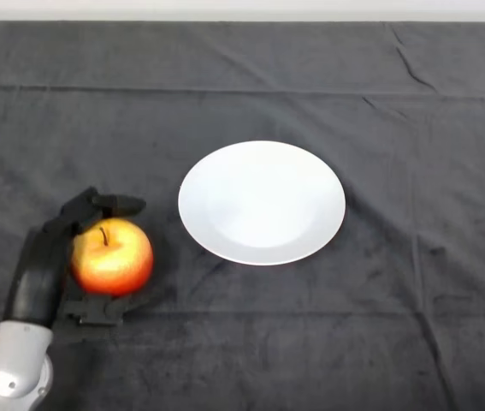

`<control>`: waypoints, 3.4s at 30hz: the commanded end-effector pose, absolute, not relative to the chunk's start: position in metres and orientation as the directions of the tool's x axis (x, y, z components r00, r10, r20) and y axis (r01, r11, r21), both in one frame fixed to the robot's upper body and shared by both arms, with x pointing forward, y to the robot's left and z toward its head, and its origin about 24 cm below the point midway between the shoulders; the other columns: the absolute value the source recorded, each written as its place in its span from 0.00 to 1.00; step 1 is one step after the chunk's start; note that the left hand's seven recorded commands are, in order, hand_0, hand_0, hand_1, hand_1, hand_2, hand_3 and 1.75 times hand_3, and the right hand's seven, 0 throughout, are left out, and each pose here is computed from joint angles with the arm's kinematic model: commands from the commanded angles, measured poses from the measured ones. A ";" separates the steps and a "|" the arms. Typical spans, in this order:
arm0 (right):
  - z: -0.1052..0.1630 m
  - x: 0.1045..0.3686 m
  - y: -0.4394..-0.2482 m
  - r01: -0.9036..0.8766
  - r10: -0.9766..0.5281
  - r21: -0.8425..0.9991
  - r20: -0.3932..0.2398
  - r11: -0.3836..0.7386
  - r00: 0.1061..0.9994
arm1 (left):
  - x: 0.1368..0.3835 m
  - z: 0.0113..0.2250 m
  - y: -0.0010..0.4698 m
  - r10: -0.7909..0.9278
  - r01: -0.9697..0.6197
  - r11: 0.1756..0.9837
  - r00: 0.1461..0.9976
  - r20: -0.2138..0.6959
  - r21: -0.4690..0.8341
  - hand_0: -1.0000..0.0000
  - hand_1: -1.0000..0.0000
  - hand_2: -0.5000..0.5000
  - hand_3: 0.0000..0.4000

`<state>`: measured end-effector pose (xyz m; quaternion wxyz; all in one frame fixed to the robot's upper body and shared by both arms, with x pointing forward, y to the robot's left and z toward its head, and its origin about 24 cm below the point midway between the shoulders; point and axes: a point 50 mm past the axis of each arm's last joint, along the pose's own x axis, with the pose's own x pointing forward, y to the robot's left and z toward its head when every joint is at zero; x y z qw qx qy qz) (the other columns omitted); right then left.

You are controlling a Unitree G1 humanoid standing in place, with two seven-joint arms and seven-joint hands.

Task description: Move the apple to the plate

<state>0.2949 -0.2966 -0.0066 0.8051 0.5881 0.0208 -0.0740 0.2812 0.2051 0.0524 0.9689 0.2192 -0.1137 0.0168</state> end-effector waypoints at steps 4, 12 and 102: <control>-0.002 0.296 -0.301 0.149 -0.108 0.938 -0.120 0.312 0.987 | 0.297 0.074 0.194 -0.020 -0.119 0.898 0.951 0.310 0.423 0.00 0.00 0.50 1.00; -0.002 0.296 -0.301 0.149 -0.109 0.938 -0.120 0.312 0.987 | 0.312 0.081 0.175 -0.055 -0.091 0.903 0.945 0.324 0.419 0.00 0.00 0.50 1.00; -0.002 0.296 -0.302 0.142 -0.108 0.943 -0.114 0.300 0.988 | 0.356 0.074 0.171 -0.122 -0.007 0.898 0.957 0.264 0.441 1.00 1.00 0.50 0.00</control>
